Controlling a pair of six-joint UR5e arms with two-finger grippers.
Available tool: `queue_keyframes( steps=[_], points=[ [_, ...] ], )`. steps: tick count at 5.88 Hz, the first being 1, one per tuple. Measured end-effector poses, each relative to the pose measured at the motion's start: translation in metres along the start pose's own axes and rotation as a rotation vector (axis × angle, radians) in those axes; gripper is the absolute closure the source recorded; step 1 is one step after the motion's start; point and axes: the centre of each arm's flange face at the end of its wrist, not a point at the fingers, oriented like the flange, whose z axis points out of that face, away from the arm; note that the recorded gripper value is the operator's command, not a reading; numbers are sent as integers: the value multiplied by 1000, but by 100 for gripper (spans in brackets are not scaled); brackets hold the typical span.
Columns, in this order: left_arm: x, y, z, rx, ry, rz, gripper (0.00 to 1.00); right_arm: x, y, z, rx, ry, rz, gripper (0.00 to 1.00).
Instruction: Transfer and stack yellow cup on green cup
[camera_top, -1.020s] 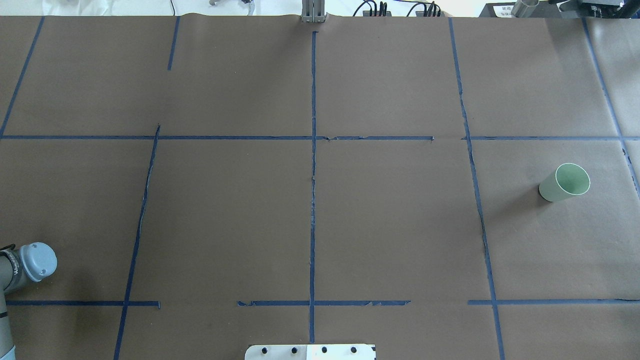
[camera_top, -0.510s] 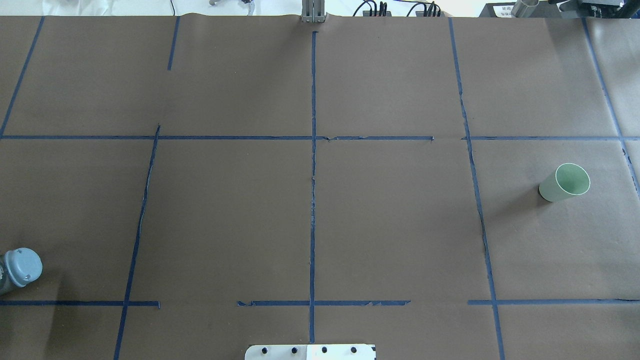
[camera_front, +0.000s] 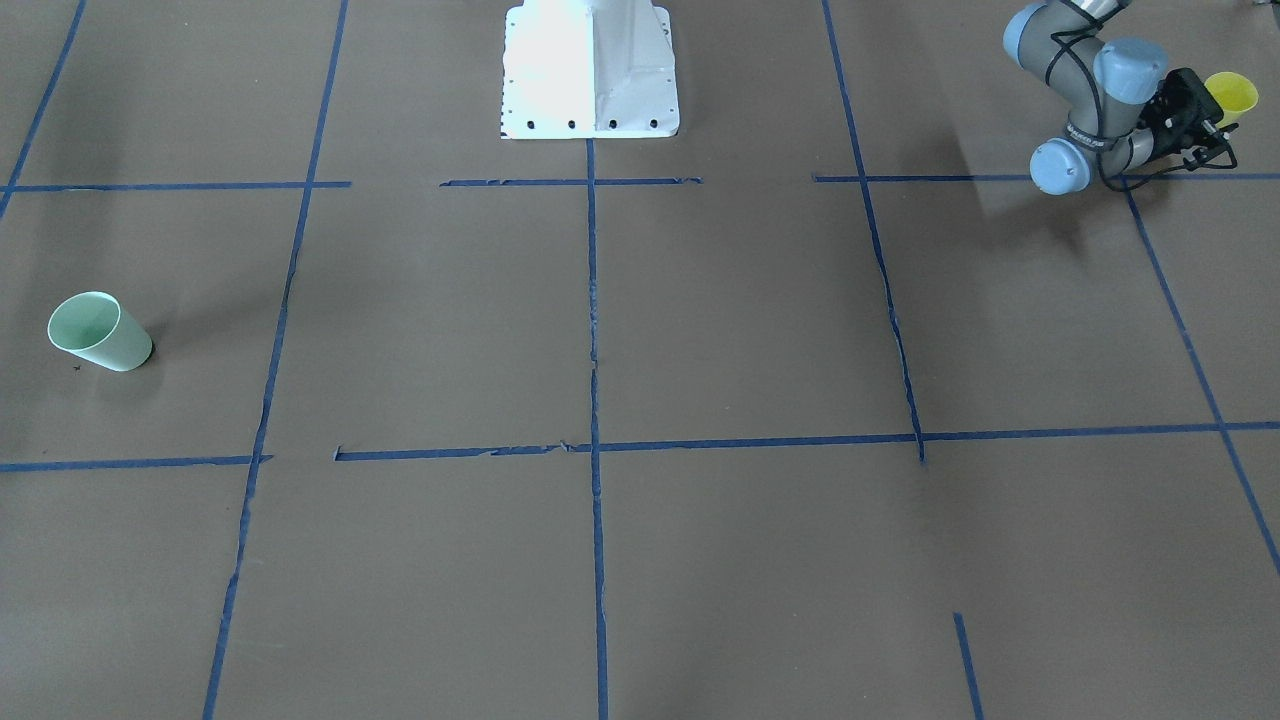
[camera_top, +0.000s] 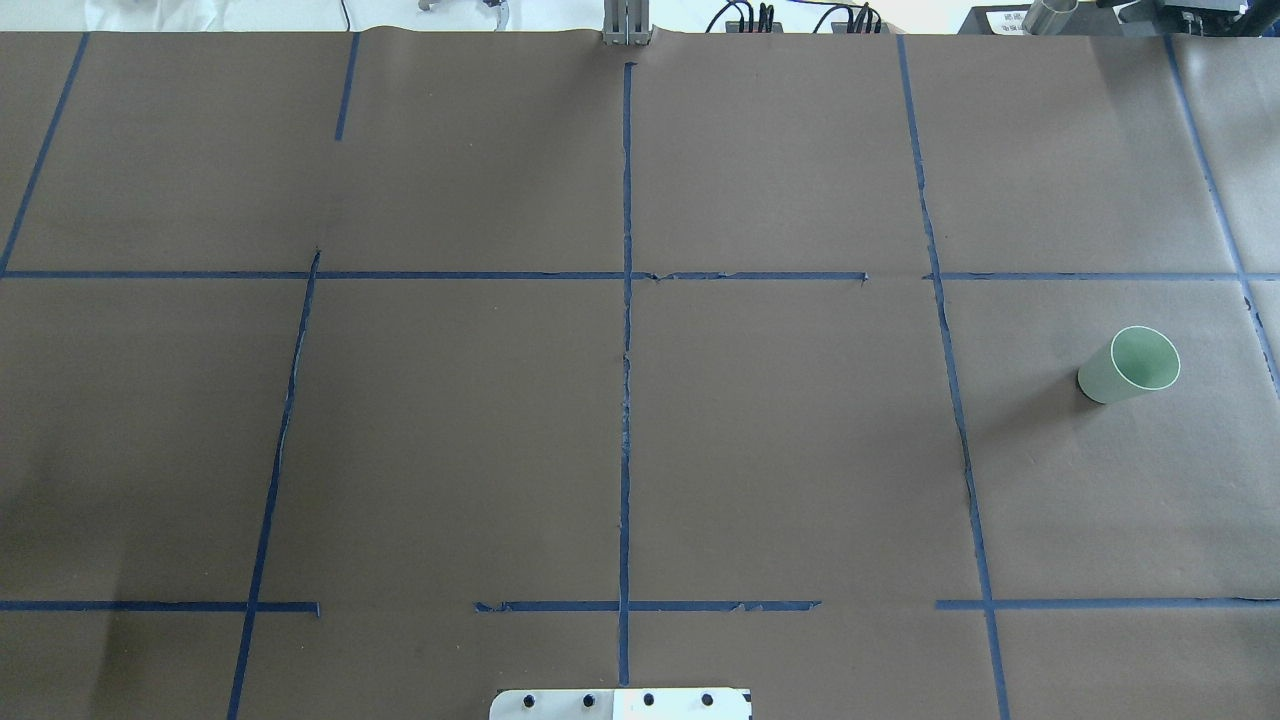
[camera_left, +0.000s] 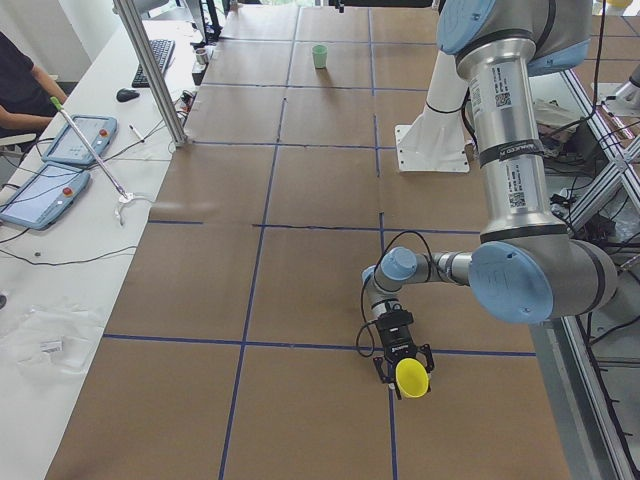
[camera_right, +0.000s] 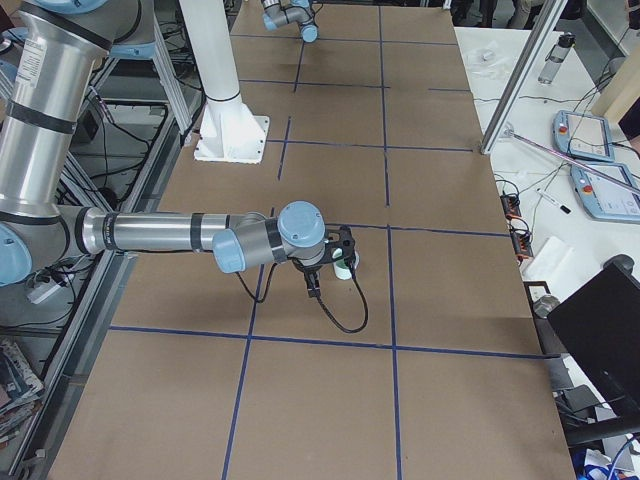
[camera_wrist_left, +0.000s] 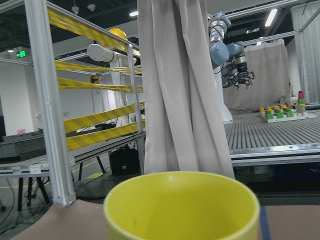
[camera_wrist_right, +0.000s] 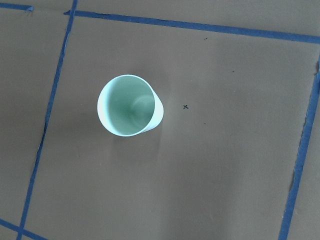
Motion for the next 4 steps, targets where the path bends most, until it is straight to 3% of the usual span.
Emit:
queue_keyframes(
  steps=[2, 4],
  points=[
    [29, -9, -23, 12, 169, 47, 95, -3, -2, -2, 14, -4, -22, 0],
    [81, -21, -80, -20, 362, 61, 95, -3, -3, -2, 16, -3, -25, 0]
  ],
)
